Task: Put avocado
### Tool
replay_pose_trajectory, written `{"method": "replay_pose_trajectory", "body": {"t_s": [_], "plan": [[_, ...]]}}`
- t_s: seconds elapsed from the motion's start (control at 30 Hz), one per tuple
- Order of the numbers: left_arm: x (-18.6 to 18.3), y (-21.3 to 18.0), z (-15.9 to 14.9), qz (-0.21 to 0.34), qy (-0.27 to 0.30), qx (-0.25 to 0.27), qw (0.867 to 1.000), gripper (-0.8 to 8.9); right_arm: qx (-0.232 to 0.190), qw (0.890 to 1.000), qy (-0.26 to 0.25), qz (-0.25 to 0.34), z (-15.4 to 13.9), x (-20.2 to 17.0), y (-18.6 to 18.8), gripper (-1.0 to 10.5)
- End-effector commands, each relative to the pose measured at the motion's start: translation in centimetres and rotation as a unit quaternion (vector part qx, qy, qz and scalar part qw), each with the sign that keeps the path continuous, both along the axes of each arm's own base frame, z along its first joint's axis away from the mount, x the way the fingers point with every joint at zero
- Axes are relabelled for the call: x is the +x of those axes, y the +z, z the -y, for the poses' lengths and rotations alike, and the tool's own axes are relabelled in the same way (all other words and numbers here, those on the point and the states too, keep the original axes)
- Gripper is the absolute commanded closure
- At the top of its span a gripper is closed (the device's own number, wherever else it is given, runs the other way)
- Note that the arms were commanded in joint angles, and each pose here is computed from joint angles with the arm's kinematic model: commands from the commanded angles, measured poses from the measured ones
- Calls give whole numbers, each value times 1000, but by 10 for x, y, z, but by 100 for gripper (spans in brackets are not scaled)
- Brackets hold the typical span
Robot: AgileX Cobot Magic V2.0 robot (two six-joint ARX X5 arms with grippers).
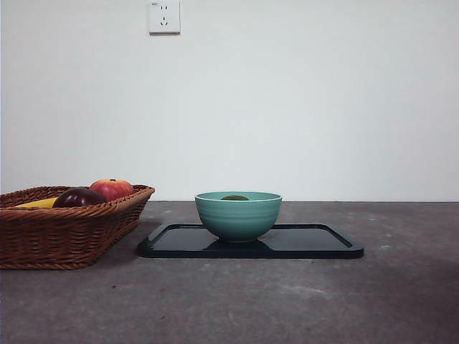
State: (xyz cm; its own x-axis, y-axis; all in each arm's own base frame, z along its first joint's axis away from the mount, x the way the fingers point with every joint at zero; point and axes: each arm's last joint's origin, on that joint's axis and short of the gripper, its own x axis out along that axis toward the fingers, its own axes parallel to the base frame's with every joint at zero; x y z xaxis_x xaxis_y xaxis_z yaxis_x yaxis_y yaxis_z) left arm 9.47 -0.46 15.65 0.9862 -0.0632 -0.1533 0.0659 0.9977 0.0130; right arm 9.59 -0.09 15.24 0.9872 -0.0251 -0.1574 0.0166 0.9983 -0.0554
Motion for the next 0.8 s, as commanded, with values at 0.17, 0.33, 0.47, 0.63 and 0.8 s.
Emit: {"method": "replay_pose_trajectory", "body": {"t_s": [0.17, 0.33, 0.47, 0.63, 0.8], "plan": [[1, -7, 0, -13, 4, 1, 1000, 795, 38, 999, -8, -5, 0, 0, -3, 936], [1, -7, 0, -13, 4, 1, 1000, 795, 39, 999, -10, 3, 1, 0, -1, 936], [1, -7, 0, -13, 3, 2, 1000, 795, 39, 999, -10, 6, 1, 0, 0, 936], [1, -7, 0, -13, 4, 1, 1000, 795, 39, 999, -10, 6, 1, 0, 0, 936], [1, -7, 0, -13, 3, 2, 1000, 795, 39, 999, -10, 6, 1, 0, 0, 936]]}}
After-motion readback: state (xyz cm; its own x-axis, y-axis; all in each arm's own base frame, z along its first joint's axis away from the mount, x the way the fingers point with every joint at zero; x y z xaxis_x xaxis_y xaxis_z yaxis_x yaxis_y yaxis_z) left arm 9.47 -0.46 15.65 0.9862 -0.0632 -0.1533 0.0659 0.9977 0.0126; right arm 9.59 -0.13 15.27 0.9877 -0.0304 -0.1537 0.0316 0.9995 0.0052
